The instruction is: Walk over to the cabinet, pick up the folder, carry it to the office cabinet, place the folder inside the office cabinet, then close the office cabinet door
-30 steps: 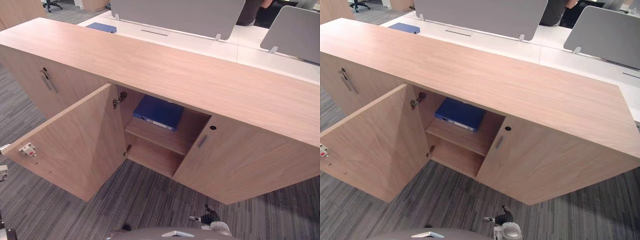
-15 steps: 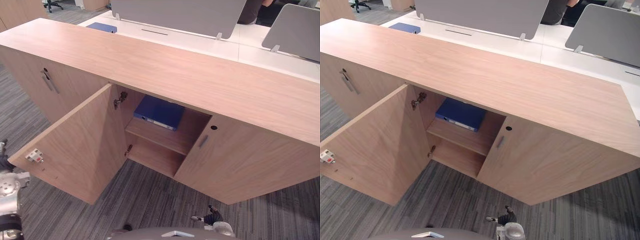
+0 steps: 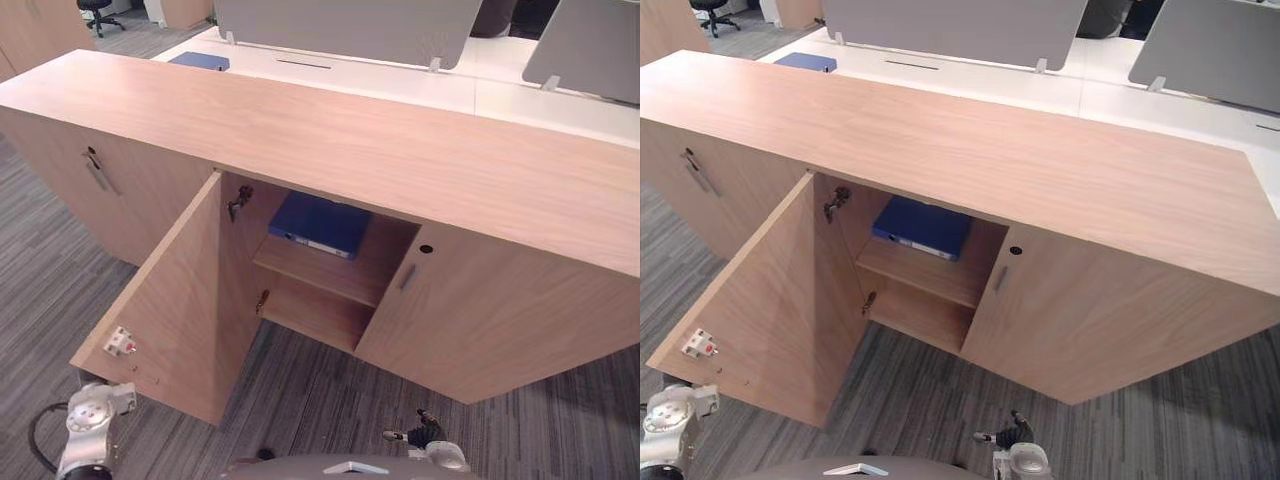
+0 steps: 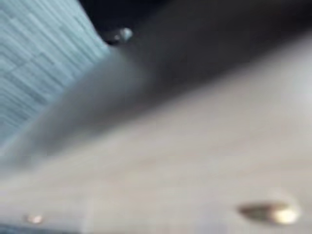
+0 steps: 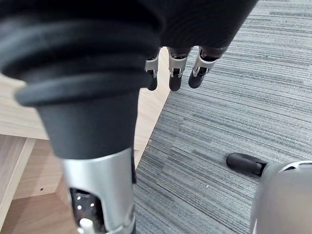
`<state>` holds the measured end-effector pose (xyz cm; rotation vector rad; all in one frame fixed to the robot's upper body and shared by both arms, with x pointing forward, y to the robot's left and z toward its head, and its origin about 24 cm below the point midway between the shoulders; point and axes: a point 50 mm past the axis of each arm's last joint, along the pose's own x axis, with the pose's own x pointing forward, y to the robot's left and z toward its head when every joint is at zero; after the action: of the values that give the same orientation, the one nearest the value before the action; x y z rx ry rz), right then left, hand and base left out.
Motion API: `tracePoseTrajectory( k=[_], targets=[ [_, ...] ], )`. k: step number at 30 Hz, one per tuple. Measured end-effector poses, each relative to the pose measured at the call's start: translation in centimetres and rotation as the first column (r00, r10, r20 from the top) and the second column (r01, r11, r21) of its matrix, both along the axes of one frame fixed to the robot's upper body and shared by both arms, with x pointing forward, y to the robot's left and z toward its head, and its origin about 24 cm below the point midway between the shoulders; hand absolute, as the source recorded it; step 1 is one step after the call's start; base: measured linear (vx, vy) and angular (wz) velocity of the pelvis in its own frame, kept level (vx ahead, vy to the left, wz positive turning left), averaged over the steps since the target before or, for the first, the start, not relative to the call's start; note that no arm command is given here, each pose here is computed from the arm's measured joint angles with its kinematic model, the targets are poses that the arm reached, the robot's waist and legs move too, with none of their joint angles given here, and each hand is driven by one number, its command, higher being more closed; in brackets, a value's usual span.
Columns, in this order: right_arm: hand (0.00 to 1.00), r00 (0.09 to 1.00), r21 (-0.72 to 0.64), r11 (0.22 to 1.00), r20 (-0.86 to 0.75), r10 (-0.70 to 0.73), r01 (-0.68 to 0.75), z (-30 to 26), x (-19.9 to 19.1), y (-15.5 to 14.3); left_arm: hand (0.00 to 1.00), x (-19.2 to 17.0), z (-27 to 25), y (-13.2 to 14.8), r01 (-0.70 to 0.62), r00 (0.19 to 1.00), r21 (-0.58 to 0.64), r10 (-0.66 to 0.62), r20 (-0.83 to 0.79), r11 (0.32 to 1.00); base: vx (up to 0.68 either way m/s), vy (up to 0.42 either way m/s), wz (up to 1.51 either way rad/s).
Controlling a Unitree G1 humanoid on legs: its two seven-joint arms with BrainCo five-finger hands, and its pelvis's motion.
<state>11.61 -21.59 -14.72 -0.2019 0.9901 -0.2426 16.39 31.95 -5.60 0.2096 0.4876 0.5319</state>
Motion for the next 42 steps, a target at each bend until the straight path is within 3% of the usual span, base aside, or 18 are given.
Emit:
tracePoseTrajectory(
  k=[5,15,26,33,42],
  targets=[
    [0.0,1.0,0.0,1.0,0.004,0.0,0.0,0.0,0.1,0.1,0.0,-0.8,-1.4,-2.0,0.041,0.999,-0.048,-0.042,-0.032,0.998,-0.05,-0.004,-0.05],
    [0.0,1.0,0.01,1.0,-0.007,0.008,-0.008,-0.1,-0.1,1.0,0.0,-1.6,-4.3,-9.3,0.197,0.972,-0.235,-0.221,-0.079,0.952,-0.05,0.009,-0.3],
    [0.0,1.0,0.008,1.0,0.022,-0.007,0.007,0.1,0.2,1.5,0.0,1.2,-4.1,-17.2,0.436,0.885,-0.356,-0.465,0.004,0.827,0.0,0.011,-0.23],
    [0.0,0.999,0.01,1.0,0.04,-0.007,0.006,0.3,0.5,1.6,0.0,4.0,-2.6,-19.1,0.526,0.843,-0.332,-0.533,0.078,0.783,0.03,-0.013,-0.16],
    [0.0,0.999,0.01,1.0,0.044,-0.005,0.005,0.4,0.7,1.6,0.0,6.9,-0.6,-17.7,0.533,0.846,-0.219,-0.52,0.118,0.817,-0.02,-0.035,-0.12]
  ],
)
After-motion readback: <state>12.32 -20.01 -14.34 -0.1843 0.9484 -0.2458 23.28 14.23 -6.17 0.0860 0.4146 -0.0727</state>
